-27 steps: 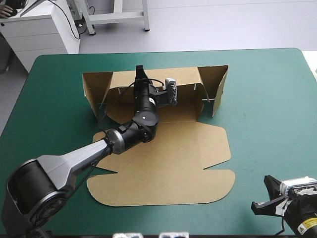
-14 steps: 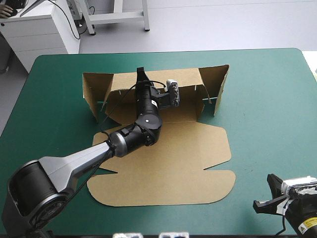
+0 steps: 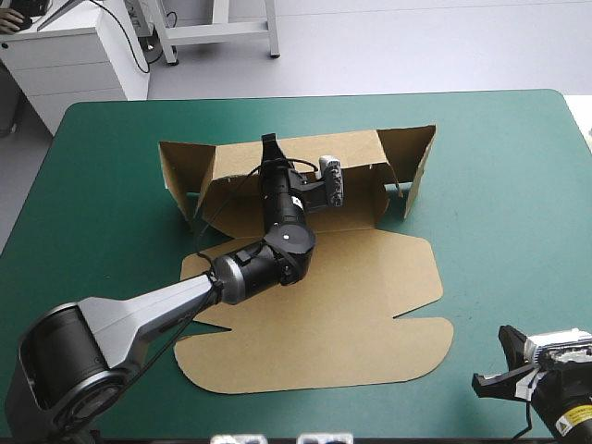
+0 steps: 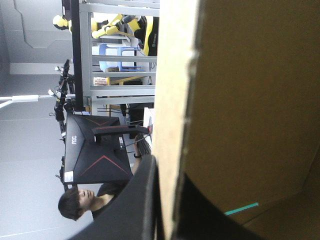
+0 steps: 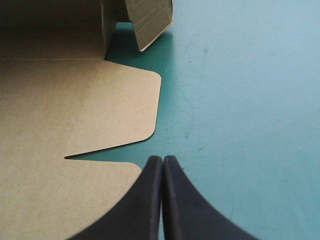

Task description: Fold the box

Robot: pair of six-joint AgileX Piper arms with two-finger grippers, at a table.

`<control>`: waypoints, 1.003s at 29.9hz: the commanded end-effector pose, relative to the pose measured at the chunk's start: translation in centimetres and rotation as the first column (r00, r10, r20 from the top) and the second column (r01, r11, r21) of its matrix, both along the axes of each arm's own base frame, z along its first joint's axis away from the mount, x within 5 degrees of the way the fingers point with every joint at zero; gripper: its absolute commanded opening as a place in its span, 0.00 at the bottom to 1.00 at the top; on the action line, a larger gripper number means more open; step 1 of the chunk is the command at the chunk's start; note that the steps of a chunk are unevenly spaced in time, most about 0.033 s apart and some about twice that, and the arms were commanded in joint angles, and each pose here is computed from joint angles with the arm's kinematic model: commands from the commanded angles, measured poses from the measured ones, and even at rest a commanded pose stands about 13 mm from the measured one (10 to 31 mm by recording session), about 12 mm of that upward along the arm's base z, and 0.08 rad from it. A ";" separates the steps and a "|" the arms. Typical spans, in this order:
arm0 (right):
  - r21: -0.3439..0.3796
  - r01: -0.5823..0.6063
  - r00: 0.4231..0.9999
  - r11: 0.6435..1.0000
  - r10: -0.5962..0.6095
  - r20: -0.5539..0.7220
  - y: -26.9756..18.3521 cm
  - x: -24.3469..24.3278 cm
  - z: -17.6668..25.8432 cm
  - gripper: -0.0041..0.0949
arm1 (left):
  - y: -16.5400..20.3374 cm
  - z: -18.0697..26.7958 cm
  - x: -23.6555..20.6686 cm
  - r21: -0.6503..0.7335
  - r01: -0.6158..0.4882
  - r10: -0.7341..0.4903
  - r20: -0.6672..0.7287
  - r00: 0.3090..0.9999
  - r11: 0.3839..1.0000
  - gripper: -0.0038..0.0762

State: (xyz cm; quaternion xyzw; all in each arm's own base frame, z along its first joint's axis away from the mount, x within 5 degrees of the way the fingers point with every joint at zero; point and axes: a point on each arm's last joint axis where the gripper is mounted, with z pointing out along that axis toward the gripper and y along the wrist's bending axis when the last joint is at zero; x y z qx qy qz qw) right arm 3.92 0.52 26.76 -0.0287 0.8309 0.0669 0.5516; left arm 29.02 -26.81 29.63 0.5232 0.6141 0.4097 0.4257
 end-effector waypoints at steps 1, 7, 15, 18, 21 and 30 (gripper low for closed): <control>-0.005 0.006 0.997 1.000 -0.005 0.083 0.0 0.3 1.3 0.02 | 0.4 2.5 -1.1 -0.065 -0.031 0.034 0.040 0.999 0.997 0.04; -0.004 0.006 0.997 1.000 -0.006 0.083 0.0 0.3 1.3 0.02 | -0.5 0.1 -3.4 0.046 0.014 -0.015 0.031 0.999 0.999 0.04; -0.004 0.008 0.996 1.000 -0.008 0.083 -0.1 0.3 1.4 0.02 | -2.2 -1.8 -7.1 0.111 0.095 -0.096 0.003 0.995 0.989 0.04; -0.004 0.008 0.996 1.000 -0.008 0.083 -0.1 0.3 1.4 0.02 | -2.3 -1.4 -7.5 0.100 0.110 -0.111 0.009 0.994 0.989 0.04; -0.004 0.008 0.996 1.000 -0.008 0.083 -0.1 0.3 1.4 0.02 | -1.9 -0.4 -7.6 0.081 0.112 -0.114 0.022 0.993 0.990 0.04; -0.004 0.008 0.996 1.000 -0.008 0.083 -0.1 0.3 1.4 0.02 | -0.8 2.9 -8.6 -0.007 0.192 -0.192 0.051 0.980 0.981 0.04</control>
